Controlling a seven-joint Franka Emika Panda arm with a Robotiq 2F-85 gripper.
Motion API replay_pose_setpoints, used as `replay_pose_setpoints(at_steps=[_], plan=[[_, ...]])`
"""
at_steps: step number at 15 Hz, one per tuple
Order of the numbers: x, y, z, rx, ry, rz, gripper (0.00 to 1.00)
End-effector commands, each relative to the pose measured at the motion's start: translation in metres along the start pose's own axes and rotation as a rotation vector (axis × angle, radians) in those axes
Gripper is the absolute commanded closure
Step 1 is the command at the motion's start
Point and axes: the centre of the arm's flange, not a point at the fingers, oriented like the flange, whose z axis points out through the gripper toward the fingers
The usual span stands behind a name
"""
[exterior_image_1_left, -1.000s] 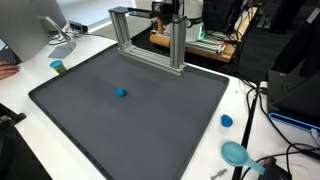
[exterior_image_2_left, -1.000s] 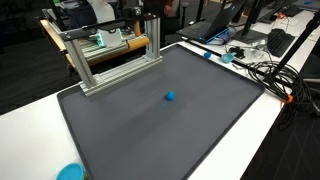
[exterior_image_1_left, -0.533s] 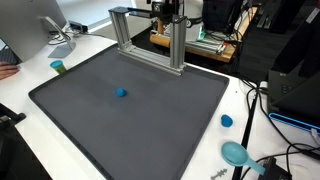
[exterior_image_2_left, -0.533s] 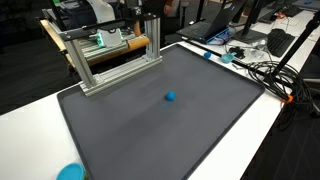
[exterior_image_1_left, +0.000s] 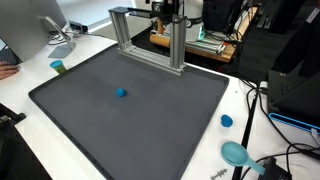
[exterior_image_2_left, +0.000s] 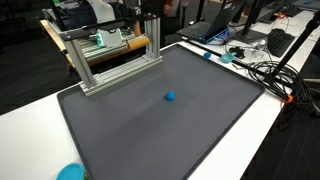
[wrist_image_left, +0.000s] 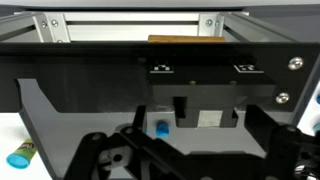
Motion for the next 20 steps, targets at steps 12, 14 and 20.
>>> replay_pose_setpoints(at_steps=[12, 14, 20], plan=[[-0.018, -0.021, 0.001, 0.003, -0.048, 0.073, 0.0], [-0.017, -0.024, 0.003, 0.014, -0.052, 0.063, 0.0], [-0.012, -0.031, 0.011, 0.027, -0.035, 0.06, 0.03]])
